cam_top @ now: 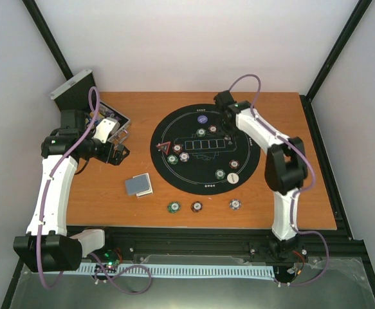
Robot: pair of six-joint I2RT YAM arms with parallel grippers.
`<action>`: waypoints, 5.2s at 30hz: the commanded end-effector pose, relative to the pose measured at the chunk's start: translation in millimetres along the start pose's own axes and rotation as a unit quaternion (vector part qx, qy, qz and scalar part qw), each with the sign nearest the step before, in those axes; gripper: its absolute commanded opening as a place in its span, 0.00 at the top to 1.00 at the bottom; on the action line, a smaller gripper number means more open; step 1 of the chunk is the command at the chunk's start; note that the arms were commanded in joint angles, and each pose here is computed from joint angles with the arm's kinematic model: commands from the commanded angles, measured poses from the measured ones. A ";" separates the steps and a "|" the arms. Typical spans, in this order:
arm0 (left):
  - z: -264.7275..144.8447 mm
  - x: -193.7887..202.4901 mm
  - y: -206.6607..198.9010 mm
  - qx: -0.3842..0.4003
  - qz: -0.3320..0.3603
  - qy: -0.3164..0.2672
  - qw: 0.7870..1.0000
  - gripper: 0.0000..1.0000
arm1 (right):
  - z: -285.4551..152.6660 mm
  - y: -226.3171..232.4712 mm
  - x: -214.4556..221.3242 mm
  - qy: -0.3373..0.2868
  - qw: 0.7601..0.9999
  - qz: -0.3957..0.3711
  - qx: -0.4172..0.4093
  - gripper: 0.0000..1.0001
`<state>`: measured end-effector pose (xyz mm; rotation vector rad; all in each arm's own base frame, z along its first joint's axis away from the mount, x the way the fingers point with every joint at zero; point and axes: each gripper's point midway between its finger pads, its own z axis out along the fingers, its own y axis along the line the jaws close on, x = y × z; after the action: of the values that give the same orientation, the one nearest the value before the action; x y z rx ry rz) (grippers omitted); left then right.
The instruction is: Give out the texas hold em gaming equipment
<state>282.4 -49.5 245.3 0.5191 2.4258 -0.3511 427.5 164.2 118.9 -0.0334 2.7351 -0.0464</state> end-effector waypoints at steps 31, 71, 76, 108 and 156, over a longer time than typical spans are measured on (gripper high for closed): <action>2.2 -9.0 6.1 -0.003 -0.003 -0.006 1.000 0.00 | 114.4 -12.0 -107.2 -0.011 0.999 0.039 -0.010 0.48; -1.1 -0.7 1.7 -0.003 -0.006 -0.002 1.000 0.00 | -17.3 0.9 247.9 0.080 0.996 -0.023 -0.034 0.22; -0.8 -0.7 0.1 0.002 -0.008 -0.004 1.000 0.00 | -0.2 -5.8 266.2 0.102 0.994 -0.023 -0.021 0.24; 5.7 -0.8 1.1 0.008 -0.013 -0.002 1.000 0.00 | -7.0 -23.6 282.1 0.112 0.994 -0.008 -0.008 0.42; 2.6 -3.8 1.8 0.006 -0.007 -0.002 1.000 0.00 | 16.0 -79.5 96.6 0.043 0.996 0.070 0.021 0.66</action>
<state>283.1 -50.1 234.6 0.5096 2.4541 -0.3709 322.7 84.3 65.3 0.1733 2.8523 -0.0959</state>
